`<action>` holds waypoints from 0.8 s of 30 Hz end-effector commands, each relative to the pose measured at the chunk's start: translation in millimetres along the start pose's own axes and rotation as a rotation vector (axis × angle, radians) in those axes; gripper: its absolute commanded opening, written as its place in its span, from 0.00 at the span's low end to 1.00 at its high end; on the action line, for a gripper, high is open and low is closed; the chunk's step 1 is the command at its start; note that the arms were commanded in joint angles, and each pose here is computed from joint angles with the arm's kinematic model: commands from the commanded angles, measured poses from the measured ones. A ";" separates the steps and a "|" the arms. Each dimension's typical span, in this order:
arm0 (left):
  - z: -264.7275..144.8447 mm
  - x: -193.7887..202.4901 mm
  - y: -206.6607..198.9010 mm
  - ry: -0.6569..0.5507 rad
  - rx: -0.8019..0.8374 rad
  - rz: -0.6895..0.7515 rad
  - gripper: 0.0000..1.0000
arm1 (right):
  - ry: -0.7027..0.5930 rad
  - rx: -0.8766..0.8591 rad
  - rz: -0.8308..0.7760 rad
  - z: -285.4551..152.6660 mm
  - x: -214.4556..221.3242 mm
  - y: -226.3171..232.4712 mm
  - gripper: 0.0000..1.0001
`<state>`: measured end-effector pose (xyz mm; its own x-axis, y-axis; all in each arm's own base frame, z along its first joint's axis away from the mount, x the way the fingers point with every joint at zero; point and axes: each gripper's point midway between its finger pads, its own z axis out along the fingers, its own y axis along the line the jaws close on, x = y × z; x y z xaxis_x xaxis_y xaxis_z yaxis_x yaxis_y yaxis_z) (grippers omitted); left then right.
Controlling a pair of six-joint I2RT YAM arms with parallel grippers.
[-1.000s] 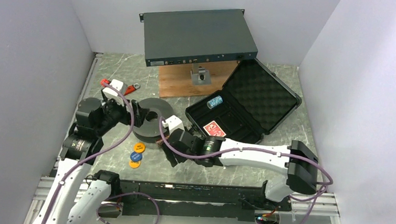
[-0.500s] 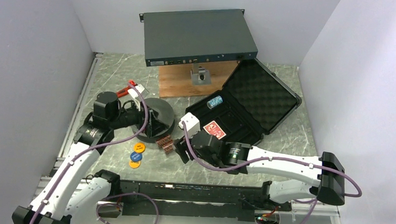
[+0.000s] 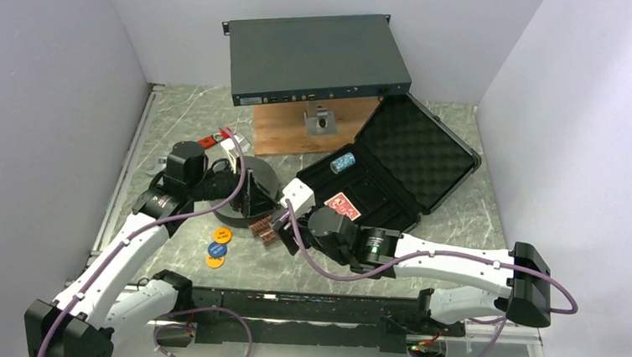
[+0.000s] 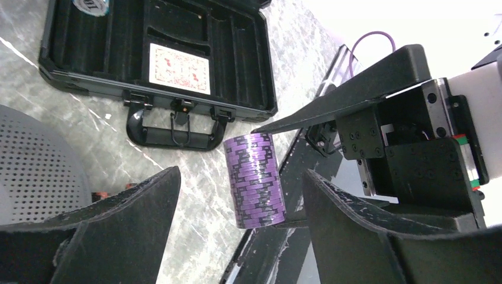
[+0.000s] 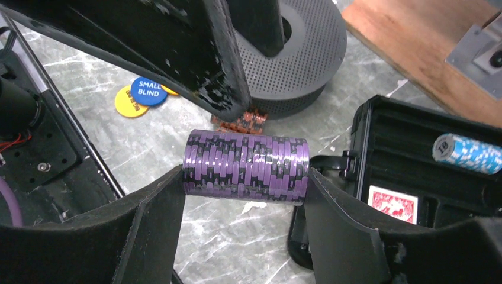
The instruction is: Pack up texas hold em set
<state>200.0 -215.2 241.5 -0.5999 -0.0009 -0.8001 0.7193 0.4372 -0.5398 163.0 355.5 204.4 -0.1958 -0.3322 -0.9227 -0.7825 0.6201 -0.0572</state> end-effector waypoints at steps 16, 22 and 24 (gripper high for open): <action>9.4 10.0 -25.5 0.073 0.174 -0.031 0.65 | -0.277 0.002 -0.120 -14.9 -85.1 -2.4 0.38; 11.9 13.9 -26.4 0.092 0.183 -0.033 0.59 | -0.282 0.003 -0.151 -14.3 -90.0 -0.8 0.37; 11.9 14.6 -27.2 0.093 0.186 -0.029 0.58 | -0.278 0.011 -0.160 -13.0 -90.8 -1.0 0.37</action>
<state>182.0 -233.9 231.6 -0.6842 0.0543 -0.7273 0.7032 0.3137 -0.6381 169.8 362.1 224.2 0.0157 -0.3896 -0.9209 -0.8030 0.5438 -0.2437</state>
